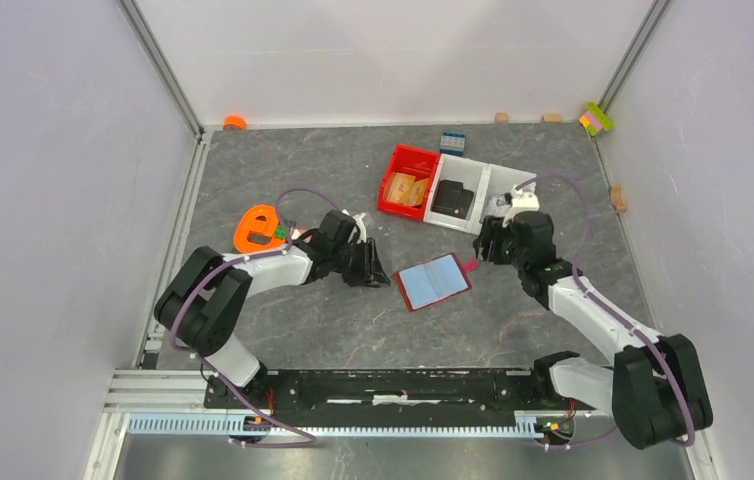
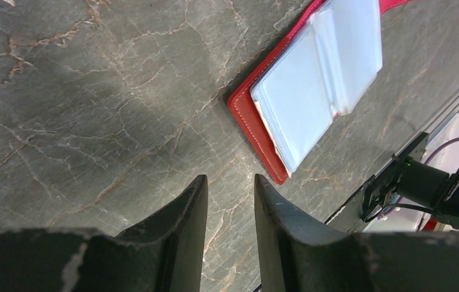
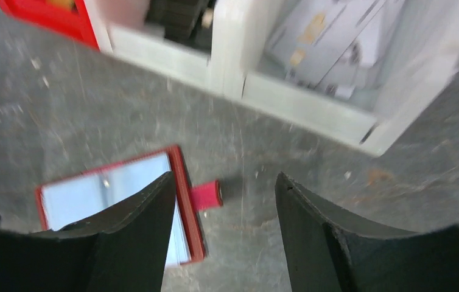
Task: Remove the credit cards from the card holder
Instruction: Place the credit card in the storage box, then close the card holder at the center of the board.
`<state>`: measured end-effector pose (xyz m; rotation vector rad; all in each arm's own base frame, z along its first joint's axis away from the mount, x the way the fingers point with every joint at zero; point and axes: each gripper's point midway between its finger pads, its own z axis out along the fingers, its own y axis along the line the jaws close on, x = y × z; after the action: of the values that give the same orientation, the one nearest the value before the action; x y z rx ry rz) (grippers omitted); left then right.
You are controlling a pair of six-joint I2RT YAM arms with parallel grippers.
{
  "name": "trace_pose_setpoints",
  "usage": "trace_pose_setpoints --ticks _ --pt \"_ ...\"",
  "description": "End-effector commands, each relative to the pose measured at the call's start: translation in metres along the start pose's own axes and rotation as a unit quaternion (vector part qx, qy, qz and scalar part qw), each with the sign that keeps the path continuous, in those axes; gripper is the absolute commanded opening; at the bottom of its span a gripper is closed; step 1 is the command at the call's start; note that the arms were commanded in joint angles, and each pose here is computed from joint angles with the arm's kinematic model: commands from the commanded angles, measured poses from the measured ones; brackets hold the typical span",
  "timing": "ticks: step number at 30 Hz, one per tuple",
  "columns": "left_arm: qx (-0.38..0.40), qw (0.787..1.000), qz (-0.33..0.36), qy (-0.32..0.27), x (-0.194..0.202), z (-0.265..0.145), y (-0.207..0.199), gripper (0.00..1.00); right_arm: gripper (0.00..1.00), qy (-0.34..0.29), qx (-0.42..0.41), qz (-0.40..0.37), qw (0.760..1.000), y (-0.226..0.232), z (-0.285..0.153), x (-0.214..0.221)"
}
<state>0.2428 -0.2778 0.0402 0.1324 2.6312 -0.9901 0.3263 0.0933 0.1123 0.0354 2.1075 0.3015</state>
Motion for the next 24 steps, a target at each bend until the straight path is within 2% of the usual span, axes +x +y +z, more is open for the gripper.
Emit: trace_pose_setpoints --ticks 1,5,8,11,15,17,20,24 --pt "0.012 0.999 0.03 0.014 -0.002 0.003 -0.007 0.39 0.66 0.061 -0.005 -0.045 0.997 0.004 0.005 0.045" --pt "0.013 0.999 0.03 0.032 0.002 0.009 -0.005 0.36 0.66 0.08 -0.004 -0.054 0.995 0.006 0.014 0.059" --pt "0.014 0.999 0.028 0.045 0.006 0.016 -0.005 0.34 0.59 0.097 -0.013 -0.061 0.993 0.012 0.021 0.068" --pt "0.016 0.998 0.027 0.059 0.01 0.025 -0.004 0.33 0.44 0.103 -0.018 -0.069 0.992 0.016 0.025 0.07" --pt "0.03 0.996 0.025 0.083 0.018 0.038 -0.008 0.31 0.08 0.081 -0.062 -0.089 0.991 0.042 0.014 0.06" --pt "0.031 0.995 0.027 0.087 0.019 0.041 -0.01 0.31 0.0 0.058 -0.083 -0.1 0.99 0.057 0.002 0.052" --pt "0.026 0.995 0.029 0.087 0.018 0.044 -0.007 0.3 0.0 0.024 -0.116 -0.107 0.987 0.073 -0.014 0.042" --pt "0.016 0.995 0.03 0.09 0.018 0.047 -0.004 0.3 0.0 0.013 -0.169 -0.12 0.978 0.097 -0.026 0.046"
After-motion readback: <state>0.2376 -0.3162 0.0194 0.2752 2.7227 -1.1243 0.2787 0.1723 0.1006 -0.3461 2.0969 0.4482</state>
